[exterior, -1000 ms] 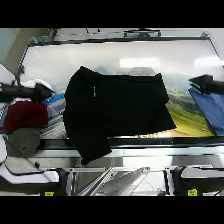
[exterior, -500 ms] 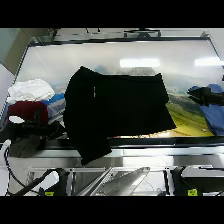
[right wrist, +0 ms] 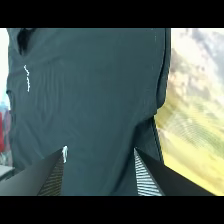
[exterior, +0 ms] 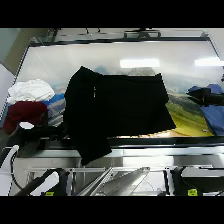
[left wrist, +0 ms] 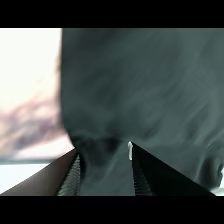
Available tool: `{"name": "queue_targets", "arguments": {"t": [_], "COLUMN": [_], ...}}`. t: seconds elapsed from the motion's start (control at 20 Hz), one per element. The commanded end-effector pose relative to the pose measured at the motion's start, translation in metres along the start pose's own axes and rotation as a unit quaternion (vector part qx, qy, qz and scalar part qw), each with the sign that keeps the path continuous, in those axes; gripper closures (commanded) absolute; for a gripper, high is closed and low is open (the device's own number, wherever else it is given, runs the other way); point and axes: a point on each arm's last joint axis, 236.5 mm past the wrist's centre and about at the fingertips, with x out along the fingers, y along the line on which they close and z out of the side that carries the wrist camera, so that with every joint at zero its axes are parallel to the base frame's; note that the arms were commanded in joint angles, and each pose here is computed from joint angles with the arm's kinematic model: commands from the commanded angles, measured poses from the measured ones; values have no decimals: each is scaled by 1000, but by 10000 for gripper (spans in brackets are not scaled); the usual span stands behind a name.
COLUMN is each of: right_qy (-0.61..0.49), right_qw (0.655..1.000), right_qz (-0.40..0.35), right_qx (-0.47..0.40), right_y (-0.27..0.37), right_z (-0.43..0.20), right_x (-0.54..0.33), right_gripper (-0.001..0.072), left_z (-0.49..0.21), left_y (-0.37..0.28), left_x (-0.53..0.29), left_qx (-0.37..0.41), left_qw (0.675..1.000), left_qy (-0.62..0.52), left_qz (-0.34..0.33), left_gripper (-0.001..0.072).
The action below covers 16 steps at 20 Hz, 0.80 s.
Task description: Fold the shirts.
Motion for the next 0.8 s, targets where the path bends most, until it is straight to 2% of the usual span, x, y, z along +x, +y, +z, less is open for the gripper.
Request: {"name": "queue_targets", "arguments": {"t": [0.0,0.05,0.1,0.15,0.35,0.5,0.75], "right_qy": [24,44,68,87,152,162,255], "right_qw": [999,998,995,992,978,974,957], "right_qz": [-25,-46,-71,-95,-130,-145,-120], "right_qx": [-3,-4,2,16,61,71,64], "right_y": [-12,-22,-35,-48,-81,-94,-79], "right_z": [-11,-21,-34,-47,-109,-129,-174], "right_x": [-1,-2,-3,-4,4,13,44], "right_gripper": [234,234,234,234,234,235,235], "left_z": [6,3,3,5,14,19,18], "left_y": [-28,-30,-30,-29,-17,-6,-1], "left_x": [11,13,12,11,3,-5,-11], "left_qx": [31,39,38,36,7,-9,-16], "left_qw": [999,999,999,999,999,999,998], "left_qy": [-21,-15,-16,-18,-33,-42,-40], "left_qz": [-25,-25,-25,-25,-27,-30,-39], "left_gripper": [364,462,632,673,673,673,673]}}
